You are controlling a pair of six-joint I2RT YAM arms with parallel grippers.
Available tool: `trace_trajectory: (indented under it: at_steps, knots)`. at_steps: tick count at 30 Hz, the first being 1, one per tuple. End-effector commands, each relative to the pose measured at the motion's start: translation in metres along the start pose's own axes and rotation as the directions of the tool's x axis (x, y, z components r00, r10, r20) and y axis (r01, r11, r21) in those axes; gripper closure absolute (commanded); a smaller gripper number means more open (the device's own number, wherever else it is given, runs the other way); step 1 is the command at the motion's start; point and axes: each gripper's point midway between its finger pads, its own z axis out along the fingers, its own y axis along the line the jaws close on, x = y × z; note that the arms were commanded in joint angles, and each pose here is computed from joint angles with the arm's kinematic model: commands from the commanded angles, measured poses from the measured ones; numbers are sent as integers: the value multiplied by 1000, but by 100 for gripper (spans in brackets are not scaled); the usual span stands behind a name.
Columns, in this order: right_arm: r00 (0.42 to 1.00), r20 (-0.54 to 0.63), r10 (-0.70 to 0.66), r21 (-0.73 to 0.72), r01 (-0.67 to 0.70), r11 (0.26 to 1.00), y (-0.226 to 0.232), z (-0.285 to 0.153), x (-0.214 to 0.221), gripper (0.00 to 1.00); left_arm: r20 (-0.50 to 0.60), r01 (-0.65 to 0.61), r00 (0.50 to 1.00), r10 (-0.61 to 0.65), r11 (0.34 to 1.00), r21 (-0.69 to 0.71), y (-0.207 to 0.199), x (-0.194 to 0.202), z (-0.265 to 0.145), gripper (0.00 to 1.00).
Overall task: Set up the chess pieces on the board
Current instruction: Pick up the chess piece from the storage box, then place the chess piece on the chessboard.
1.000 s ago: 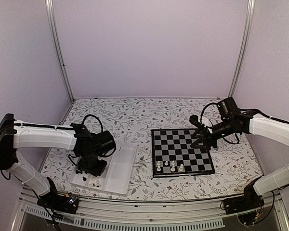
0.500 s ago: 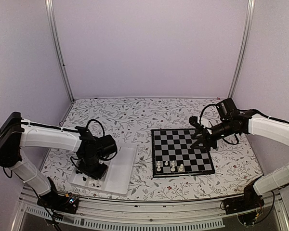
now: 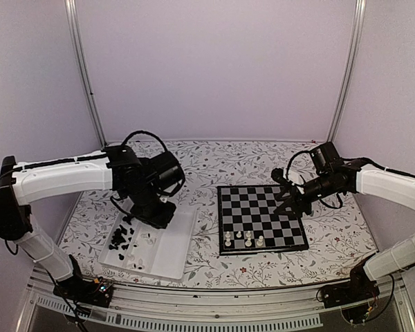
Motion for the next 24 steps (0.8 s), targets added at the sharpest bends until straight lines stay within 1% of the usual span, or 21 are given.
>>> trace_trajectory:
  at_steps: [1,5,9,13,15,19,24]
  knots:
    - [1000,-12,-5,-3,5,1000,0,3,3,46,88,-145,986,139,987,63,-47,-41,-18,91]
    - [1000,-15,-8,10,8,1000,-2,2,3,46,122,-265,959,256,962,68,-87,-87,-5,92]
    - [1000,-14,-15,34,16,999,-3,-1,2,46,123,-350,931,344,936,36,-114,-118,23,93]
    - [1000,-16,-18,48,19,999,-4,-2,2,46,138,-405,909,394,912,66,-141,-134,48,93]
    - [1000,-21,-19,57,20,998,-6,-2,4,46,163,-420,900,403,903,89,-154,-143,55,93]
    - [999,-36,-17,67,20,998,-9,0,7,46,209,-443,887,411,886,135,-177,-156,62,93]
    - [999,-47,-15,84,19,996,-12,0,9,46,235,-479,871,431,851,214,-204,-159,68,92]
